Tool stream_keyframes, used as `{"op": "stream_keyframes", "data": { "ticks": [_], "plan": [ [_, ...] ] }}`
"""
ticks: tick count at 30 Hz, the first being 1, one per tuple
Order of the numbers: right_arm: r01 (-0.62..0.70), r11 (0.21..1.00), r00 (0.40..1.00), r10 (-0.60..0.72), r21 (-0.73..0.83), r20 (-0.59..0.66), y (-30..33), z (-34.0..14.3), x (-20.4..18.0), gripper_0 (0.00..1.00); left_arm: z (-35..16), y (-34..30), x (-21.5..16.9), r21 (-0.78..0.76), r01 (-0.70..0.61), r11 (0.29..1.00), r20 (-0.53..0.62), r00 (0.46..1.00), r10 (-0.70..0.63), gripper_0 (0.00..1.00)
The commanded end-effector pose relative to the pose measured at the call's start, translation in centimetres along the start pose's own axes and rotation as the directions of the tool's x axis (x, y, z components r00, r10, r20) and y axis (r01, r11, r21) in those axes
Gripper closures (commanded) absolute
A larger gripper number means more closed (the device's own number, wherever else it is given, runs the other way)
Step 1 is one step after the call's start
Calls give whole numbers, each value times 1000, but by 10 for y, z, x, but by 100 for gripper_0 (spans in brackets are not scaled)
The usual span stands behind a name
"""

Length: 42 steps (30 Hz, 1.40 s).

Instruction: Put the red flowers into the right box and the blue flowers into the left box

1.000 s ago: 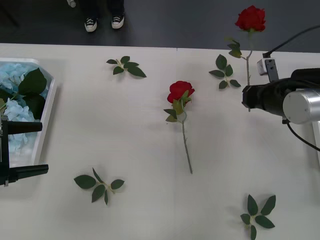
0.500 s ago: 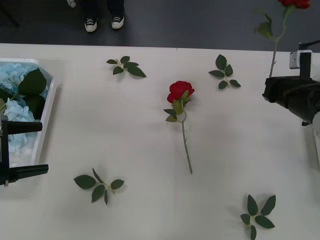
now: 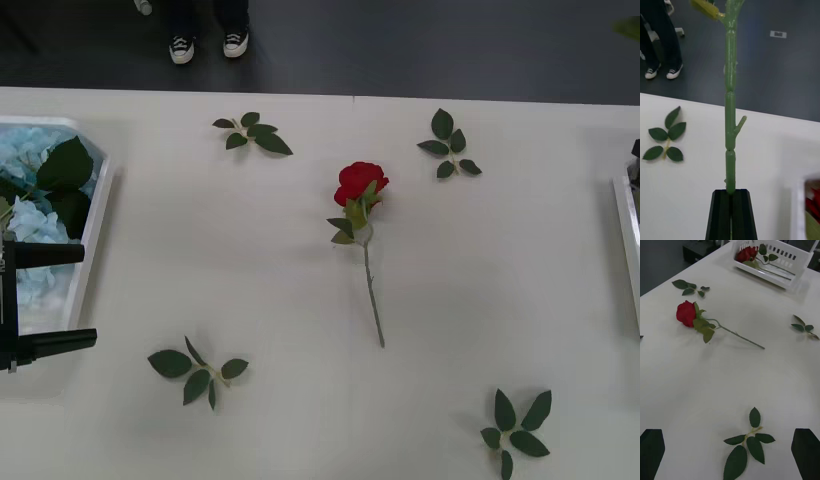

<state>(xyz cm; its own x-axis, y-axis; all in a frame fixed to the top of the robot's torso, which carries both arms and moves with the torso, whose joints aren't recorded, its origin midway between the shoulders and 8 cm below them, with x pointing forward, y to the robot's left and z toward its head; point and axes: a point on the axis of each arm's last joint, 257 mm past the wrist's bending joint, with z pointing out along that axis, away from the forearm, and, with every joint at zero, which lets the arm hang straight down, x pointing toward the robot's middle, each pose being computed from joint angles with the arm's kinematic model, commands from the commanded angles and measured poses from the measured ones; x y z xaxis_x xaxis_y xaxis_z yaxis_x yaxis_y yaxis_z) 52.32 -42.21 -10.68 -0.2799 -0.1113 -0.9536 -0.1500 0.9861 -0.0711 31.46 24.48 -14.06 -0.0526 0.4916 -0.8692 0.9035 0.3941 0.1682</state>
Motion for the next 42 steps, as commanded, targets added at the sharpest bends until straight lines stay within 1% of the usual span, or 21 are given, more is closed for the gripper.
{"op": "stream_keyframes", "data": {
  "ticks": [1,7,8,13,15,18,19,24,28,30,32,35,38,40,42],
  "plan": [
    [26,999,999,-25,37,-31,-26,-27,-11,100,-1,4,-12,-19,-79,997,8,997,79,0],
    [34,987,983,-4,160,-183,-83,-82,9,100,-1,4,-12,-19,-79,997,8,997,79,0],
    [38,982,976,3,183,-220,-92,-93,17,100,-1,4,-12,-19,-79,997,8,997,79,0],
    [56,960,945,38,274,-326,-128,-138,37,100,-1,4,-12,-19,-79,997,8,997,79,0],
    [64,952,928,53,298,-369,-136,-153,45,100,-1,4,-12,-19,-79,997,8,997,79,0],
    [72,937,885,99,343,-455,-150,-180,69,100,-1,4,-12,-19,-79,997,8,997,79,0],
    [72,933,879,107,351,-465,-152,-184,73,100,-1,4,-12,-19,-79,997,8,997,79,0],
    [93,897,811,183,431,-556,-169,-214,124,100,-1,4,-12,-19,-79,997,8,997,79,0],
    [89,870,772,247,484,-586,-173,-223,159,100,-1,4,-12,-19,-79,997,8,997,79,0],
    [111,845,759,268,524,-593,-182,-225,179,100,-1,4,-12,-19,-79,997,8,997,79,0],
    [116,831,768,273,544,-580,-186,-217,187,100,-1,4,-12,-19,-79,997,8,997,79,0],
    [119,821,785,267,559,-559,-190,-208,185,100,-1,4,-12,-19,-79,997,8,997,79,0],
    [85,819,816,270,568,-511,-188,-192,168,100,-1,4,-12,-19,-79,997,8,997,79,0],
    [84,817,827,263,571,-497,-189,-186,160,100,-1,4,-12,-19,-79,997,8,997,79,0],
    [101,817,826,249,567,-506,-188,-182,162,100,-1,4,-12,-19,-79,997,8,997,79,0]
  ]
}}
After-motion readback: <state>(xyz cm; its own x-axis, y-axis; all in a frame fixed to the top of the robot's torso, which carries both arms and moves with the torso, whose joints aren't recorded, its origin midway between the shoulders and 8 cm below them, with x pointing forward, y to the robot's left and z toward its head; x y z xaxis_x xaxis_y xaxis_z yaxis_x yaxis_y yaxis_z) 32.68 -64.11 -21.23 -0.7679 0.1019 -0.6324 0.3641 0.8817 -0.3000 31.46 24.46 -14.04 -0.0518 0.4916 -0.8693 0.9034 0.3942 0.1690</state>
